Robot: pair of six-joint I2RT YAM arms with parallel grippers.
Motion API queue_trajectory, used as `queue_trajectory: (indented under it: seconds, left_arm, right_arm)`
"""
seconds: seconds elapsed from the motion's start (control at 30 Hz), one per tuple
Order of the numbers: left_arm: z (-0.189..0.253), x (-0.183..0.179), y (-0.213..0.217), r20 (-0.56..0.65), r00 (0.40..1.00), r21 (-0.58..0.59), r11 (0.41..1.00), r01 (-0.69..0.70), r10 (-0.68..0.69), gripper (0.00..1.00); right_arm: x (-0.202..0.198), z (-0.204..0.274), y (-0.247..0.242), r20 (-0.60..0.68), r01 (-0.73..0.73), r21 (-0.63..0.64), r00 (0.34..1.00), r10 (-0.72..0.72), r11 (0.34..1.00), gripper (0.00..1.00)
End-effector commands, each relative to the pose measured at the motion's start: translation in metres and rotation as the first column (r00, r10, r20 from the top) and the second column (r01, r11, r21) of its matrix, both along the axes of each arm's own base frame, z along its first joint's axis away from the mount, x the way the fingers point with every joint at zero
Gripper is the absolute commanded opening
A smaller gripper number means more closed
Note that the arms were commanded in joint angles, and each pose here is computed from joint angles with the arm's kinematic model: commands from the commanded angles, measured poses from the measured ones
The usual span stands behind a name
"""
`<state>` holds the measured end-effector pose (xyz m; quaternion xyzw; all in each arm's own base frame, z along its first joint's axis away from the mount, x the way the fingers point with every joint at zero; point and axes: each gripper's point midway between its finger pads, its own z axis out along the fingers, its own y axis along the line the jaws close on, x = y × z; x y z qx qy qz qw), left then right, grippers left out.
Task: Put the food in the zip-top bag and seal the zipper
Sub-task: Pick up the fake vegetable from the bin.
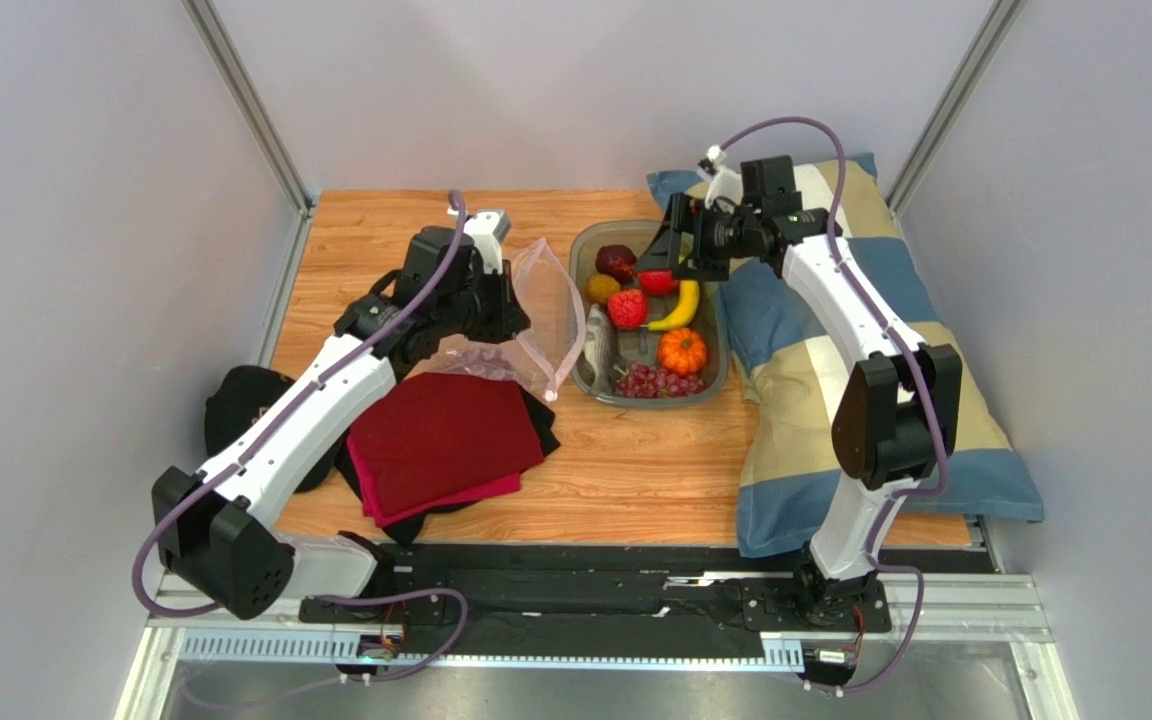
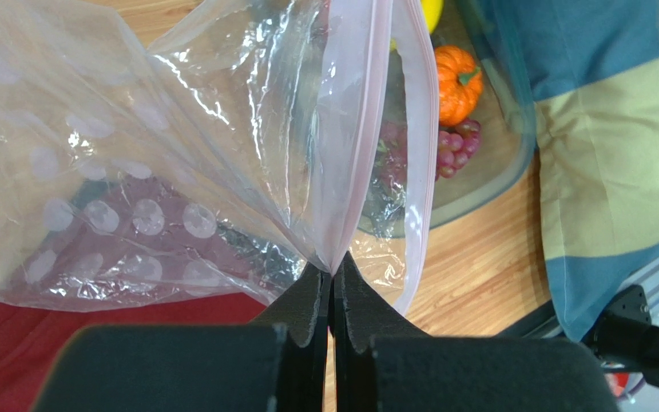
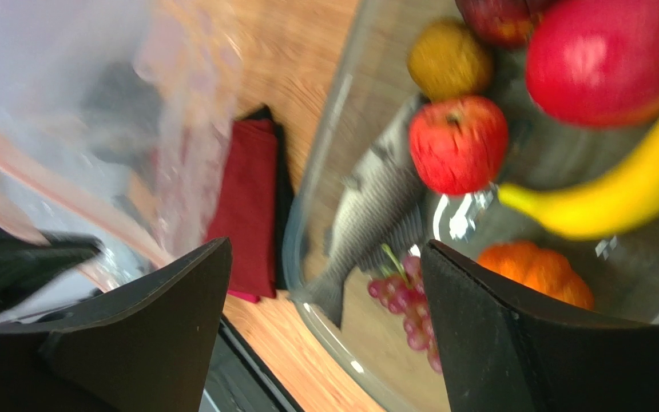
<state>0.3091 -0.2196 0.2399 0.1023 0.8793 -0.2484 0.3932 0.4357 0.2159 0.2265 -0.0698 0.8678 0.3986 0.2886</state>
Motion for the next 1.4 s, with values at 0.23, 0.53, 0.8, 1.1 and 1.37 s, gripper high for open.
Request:
queue_trajectory:
  seconds: [0.23, 0.53, 0.8, 1.1, 1.37]
  left_arm:
    - [0.013, 0.019, 0.000, 0.007, 1.000, -0.075, 0.997, -0.029, 0.030, 0.00]
    - [0.009, 0.022, 0.001, -0.002, 0.999, -0.075, 0.997, -0.033, 0.033, 0.00]
    - [0.012, 0.026, 0.000, 0.008, 1.000, -0.076, 0.997, -0.029, 0.030, 0.00]
    - [0.008, 0.030, 0.000, 0.001, 0.999, -0.080, 0.996, -0.037, 0.037, 0.00]
    - [0.001, 0.029, 0.003, -0.046, 0.998, -0.098, 0.994, -0.045, 0.040, 0.00]
  right_arm:
    - [-0.032, -0.048, -0.041, 0.062, -0.020, -0.435, 0.997, 0.052, 0.900, 0.85]
    - [-0.043, -0.092, -0.045, 0.022, -0.129, -0.667, 0.981, 0.192, 0.734, 0.94]
    - [-0.034, -0.124, -0.053, -0.030, -0.159, -0.752, 0.978, 0.208, 0.639, 0.96]
    - [-0.031, -0.152, -0.047, -0.075, -0.204, -0.768, 0.970, 0.231, 0.607, 0.97]
    - [-0.028, -0.163, -0.046, -0.104, -0.223, -0.778, 0.968, 0.229, 0.587, 0.90]
